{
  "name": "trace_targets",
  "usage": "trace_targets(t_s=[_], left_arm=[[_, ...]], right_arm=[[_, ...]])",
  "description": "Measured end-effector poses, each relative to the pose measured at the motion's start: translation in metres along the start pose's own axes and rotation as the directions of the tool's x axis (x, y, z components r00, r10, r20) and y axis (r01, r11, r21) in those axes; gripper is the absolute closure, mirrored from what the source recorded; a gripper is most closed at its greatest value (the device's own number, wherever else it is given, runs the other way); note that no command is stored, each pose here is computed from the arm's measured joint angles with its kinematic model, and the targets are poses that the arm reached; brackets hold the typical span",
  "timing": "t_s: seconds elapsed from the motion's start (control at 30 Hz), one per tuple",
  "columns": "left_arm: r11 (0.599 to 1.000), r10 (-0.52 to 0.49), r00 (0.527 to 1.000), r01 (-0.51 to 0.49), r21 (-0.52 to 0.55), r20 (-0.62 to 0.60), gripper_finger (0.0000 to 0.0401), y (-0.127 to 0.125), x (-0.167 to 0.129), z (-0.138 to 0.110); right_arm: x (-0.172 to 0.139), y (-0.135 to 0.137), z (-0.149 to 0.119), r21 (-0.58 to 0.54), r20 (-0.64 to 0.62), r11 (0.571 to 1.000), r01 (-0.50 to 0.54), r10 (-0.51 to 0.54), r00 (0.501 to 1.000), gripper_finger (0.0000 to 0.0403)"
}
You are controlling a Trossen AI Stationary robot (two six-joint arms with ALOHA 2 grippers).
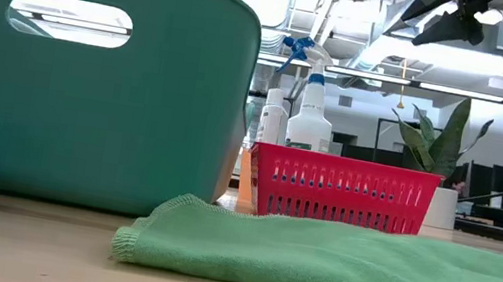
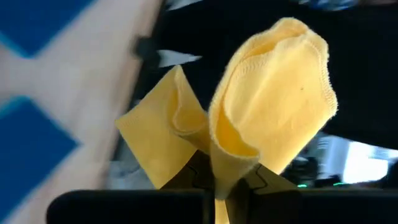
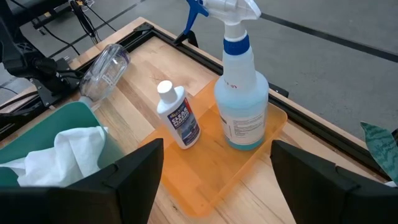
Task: Pick & Place Kitchen Items
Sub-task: Put the yellow towel into the green bin
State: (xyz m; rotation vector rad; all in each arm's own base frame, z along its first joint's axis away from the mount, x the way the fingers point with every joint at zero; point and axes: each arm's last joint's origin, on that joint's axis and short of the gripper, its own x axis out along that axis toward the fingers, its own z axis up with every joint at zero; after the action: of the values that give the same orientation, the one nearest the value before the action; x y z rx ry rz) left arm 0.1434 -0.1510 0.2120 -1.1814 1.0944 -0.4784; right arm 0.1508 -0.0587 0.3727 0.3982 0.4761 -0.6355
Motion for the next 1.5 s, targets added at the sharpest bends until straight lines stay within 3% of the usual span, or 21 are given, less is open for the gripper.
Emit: trace_targets(t_s=[0.2, 0.43, 0.83, 1.2, 1.5], left_arm=[[0.967, -0.256, 0.957, 0.252, 0.045, 0.135, 0.0396, -0.028, -0.012, -0.003], [0.926, -0.378, 0.868, 0.363, 0.109, 0.321, 0.0397, -0.041, -0.035, 0.006], [0.890, -0.449, 0.715, 0.305, 0.339, 0.536, 0.0397, -0.047, -0.067, 0.041], [0.837, -0.495, 0.689, 0.213, 0.505, 0.529, 0.0397, -0.072, -0.088, 0.069], [0.787, -0.477, 0.718, 0.093, 0.609, 0.507, 0.0397, -0.107, -0.111, 0.101]], right_arm=[[0.000, 0.000, 0.000, 0.000, 0.000, 1.000, 0.000, 0.000, 1.000, 0.0117], [0.000, 0.000, 0.000, 0.001, 0.001, 1.000, 0.000, 0.000, 1.000, 0.0117], [0.000, 0.000, 0.000, 0.003, 0.001, 1.000, -0.003, 0.003, 1.000, 0.0117], [0.000, 0.000, 0.000, 0.003, 0.002, 1.000, -0.004, 0.004, 1.000, 0.0117], [0.000, 0.000, 0.000, -0.011, 0.003, 1.000, -0.005, 0.005, 1.000, 0.0117]])
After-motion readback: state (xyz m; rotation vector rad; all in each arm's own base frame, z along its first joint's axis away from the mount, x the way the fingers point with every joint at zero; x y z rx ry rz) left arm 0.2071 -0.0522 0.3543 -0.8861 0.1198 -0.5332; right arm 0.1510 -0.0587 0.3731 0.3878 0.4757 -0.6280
